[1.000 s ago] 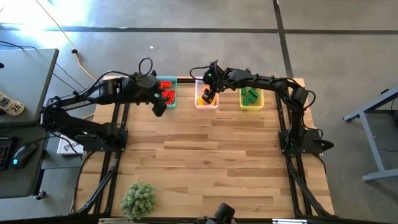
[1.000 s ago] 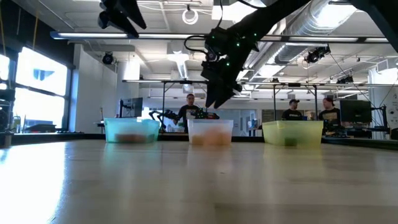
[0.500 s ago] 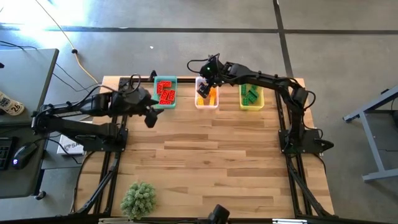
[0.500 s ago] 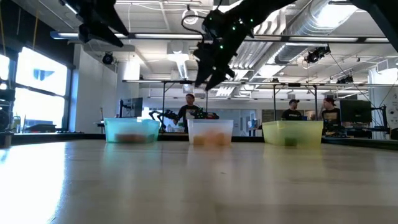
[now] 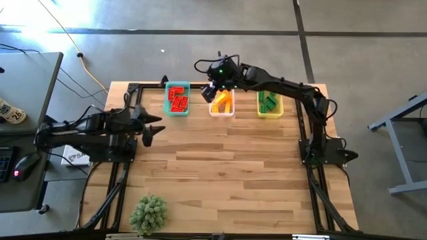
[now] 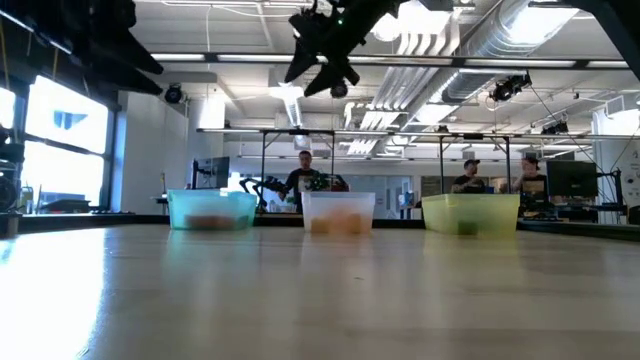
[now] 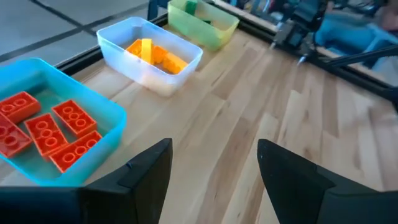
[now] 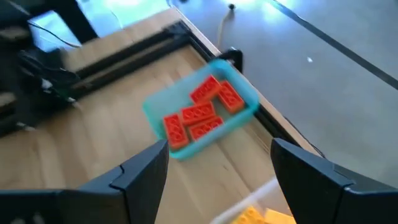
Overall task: Sort & place blocks by color
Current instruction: Return to Home Position
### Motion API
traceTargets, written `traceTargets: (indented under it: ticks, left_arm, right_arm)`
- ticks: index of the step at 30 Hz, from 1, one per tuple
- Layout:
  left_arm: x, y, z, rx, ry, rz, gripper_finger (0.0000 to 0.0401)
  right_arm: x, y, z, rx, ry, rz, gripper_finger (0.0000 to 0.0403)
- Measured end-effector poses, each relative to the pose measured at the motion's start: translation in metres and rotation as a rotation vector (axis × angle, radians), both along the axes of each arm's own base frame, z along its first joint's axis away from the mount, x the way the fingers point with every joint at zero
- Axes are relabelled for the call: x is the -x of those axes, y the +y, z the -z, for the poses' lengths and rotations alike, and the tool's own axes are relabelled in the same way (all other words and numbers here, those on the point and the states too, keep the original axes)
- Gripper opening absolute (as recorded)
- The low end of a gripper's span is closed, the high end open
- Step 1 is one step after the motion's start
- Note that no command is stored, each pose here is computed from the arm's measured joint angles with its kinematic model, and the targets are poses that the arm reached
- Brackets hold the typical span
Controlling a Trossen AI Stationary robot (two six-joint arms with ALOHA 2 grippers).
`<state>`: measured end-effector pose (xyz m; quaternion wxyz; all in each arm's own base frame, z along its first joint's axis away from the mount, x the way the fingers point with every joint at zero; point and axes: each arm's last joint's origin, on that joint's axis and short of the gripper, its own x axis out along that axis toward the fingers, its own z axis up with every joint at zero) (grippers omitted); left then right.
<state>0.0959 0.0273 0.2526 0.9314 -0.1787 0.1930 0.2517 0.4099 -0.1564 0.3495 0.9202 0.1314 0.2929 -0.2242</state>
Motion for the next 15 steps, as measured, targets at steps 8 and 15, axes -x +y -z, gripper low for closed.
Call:
traceTargets:
  ticks: [8, 15]
  left_arm:
    - [0.014, -0.006, 0.023, -0.021, -0.149, 0.090, 0.0225]
    - [0.012, -0.008, 0.043, -0.032, -0.264, 0.182, 0.0225]
  right_arm:
    - [-0.011, 0.029, -0.009, 0.007, -0.036, -0.073, 0.0268]
    - [-0.019, 0.061, -0.009, -0.010, -0.049, -0.135, 0.0268]
